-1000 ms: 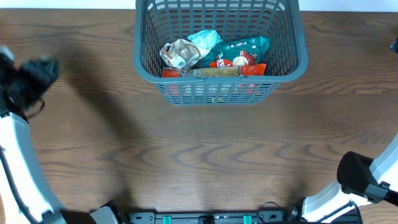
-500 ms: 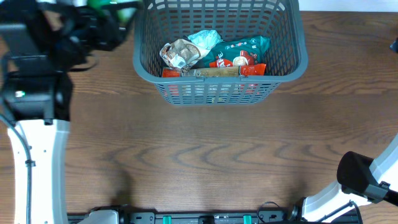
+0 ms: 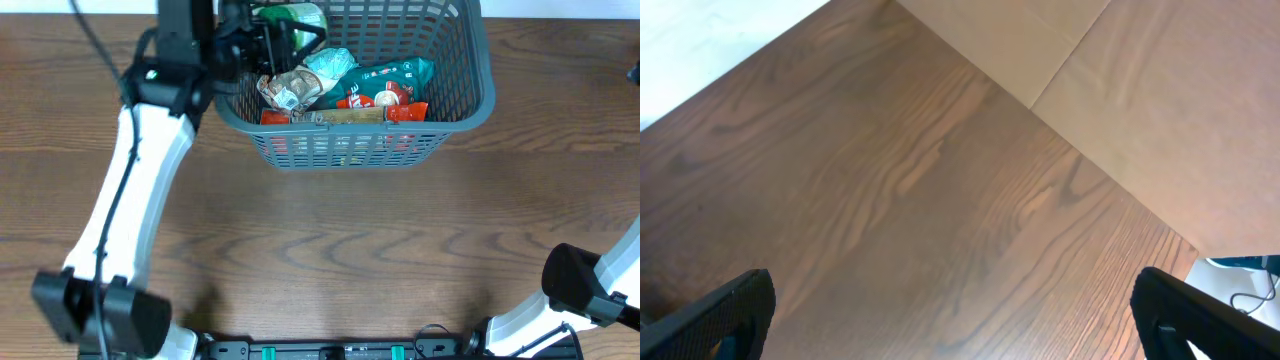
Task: Pack container
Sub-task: 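Lower the jar into the basket and open the left gripper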
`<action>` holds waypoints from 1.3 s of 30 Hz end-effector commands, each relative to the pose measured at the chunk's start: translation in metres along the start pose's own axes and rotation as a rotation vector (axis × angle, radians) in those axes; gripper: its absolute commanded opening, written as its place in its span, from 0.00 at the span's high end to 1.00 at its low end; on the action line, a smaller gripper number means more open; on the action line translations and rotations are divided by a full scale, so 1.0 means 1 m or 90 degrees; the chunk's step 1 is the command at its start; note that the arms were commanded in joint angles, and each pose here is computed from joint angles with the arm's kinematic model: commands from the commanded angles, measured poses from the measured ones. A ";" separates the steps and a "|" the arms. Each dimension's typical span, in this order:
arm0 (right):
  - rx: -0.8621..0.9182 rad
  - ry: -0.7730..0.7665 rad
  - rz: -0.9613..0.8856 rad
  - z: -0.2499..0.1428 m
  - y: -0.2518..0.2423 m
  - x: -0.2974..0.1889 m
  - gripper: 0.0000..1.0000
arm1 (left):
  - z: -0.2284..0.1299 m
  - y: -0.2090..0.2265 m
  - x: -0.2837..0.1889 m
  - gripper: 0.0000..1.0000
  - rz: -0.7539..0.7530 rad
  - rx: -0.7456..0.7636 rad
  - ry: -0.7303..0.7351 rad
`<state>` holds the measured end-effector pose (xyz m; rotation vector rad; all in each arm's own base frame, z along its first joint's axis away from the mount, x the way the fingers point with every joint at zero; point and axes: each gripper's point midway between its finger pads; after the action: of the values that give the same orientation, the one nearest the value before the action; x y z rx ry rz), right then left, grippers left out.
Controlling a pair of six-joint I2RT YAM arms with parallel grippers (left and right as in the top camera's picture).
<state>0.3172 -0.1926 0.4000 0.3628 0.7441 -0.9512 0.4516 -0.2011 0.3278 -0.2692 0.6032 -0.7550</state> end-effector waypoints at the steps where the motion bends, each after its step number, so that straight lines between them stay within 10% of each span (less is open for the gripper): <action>1: 0.018 -0.002 -0.008 0.001 -0.007 -0.001 0.01 | 0.024 -0.011 -0.001 0.94 0.014 0.053 -0.024; 13: 0.018 -0.002 -0.008 0.001 -0.007 -0.001 0.01 | -0.056 0.018 0.053 0.94 0.165 0.127 0.169; 27: 0.018 -0.002 -0.008 0.002 -0.007 -0.001 0.01 | -0.069 0.026 0.069 0.93 0.175 0.123 0.191; 33: 0.018 -0.002 -0.008 0.001 -0.007 -0.001 0.01 | -0.069 0.026 0.068 0.05 0.174 0.124 0.191; 39: 0.018 -0.002 -0.008 0.001 -0.007 -0.001 0.01 | -0.061 0.025 0.062 0.01 0.177 0.125 0.177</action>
<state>0.3172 -0.1926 0.4000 0.3625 0.7442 -0.9511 0.4605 -0.2339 0.2167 0.0993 0.8680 -0.5902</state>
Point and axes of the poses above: each gripper's point midway between its finger pads, its own x axis out along the fingers, its own y axis along the line the jaws close on, z = x × y, and after that the axes turned 8 degrees about x, right-handed
